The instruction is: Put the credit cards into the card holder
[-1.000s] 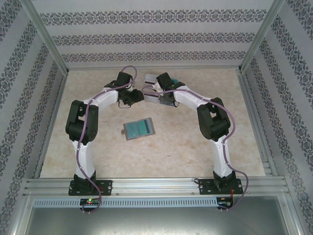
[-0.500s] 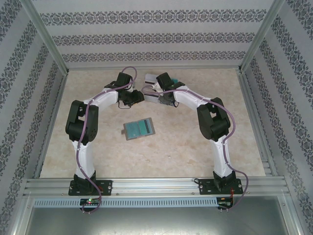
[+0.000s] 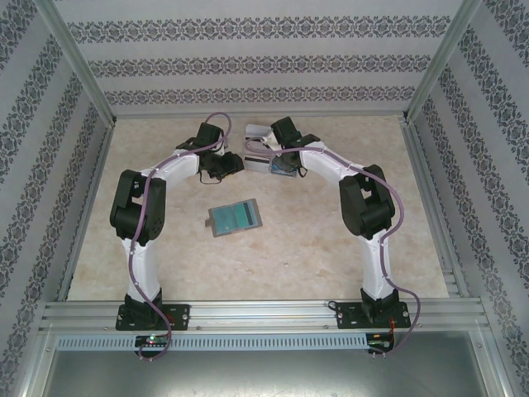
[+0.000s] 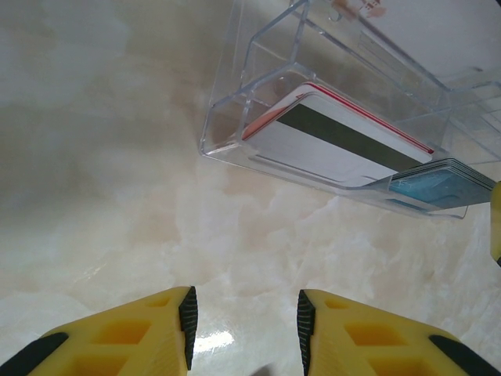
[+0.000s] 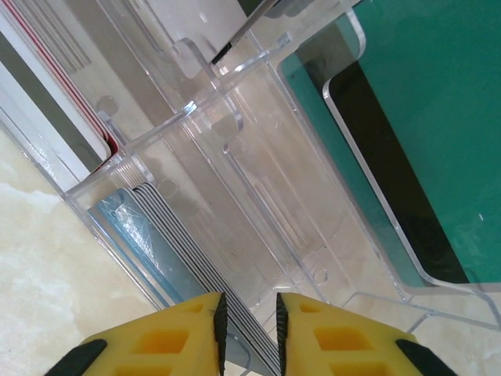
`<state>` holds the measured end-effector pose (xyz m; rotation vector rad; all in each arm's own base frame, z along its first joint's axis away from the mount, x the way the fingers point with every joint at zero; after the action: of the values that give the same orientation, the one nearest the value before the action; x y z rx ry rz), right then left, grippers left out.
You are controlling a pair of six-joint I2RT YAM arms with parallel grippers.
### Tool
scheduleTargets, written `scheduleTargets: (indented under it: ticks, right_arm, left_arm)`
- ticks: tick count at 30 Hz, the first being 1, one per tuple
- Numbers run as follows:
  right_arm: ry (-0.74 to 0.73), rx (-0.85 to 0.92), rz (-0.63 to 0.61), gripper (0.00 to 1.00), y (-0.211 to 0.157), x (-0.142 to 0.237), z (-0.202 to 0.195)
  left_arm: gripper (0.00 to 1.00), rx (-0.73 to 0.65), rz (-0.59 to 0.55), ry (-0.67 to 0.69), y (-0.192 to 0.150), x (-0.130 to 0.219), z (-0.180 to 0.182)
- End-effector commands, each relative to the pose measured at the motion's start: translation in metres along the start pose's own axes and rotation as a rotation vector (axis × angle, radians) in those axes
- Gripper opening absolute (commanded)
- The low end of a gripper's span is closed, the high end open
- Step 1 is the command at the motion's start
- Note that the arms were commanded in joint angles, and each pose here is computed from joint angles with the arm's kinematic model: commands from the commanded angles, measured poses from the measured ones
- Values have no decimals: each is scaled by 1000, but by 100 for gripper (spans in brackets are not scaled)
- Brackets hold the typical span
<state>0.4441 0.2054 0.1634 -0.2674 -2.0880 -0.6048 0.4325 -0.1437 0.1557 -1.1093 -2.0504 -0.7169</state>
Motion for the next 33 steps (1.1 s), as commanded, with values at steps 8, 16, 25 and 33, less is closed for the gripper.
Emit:
scheduleTargets:
  ticks: [8,16,25,33]
  right_arm:
    - [46,-7,-52,44,1,8,-1]
    - [9,8,-8,48,-2,-8,3]
    - [-8,48,-39,49,-3,-8,18]
    - [-88,52,9,49,-4,-20,15]
  left_arm:
    - [40,-6,-25,-52,2,14,-10]
    - [40,-4,-18,-59,2,13,-10]
    - [41,-1,-16,-57,1,12,-9]
    - [41,-1,-14,-63,1,13,-9]
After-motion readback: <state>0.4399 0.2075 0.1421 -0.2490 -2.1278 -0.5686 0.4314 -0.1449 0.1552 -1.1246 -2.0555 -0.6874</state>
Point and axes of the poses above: each hand's point on the last joint's axis, 136 mm out from that joint toward the fingers, its own x axis back along the fingers, its own z axis along the line the jaws close on, y = z × x, the point moved 10 cm from there along x, back along the fingers, and after that the axes turned 14 degrees about x, right-handed, at the moved point
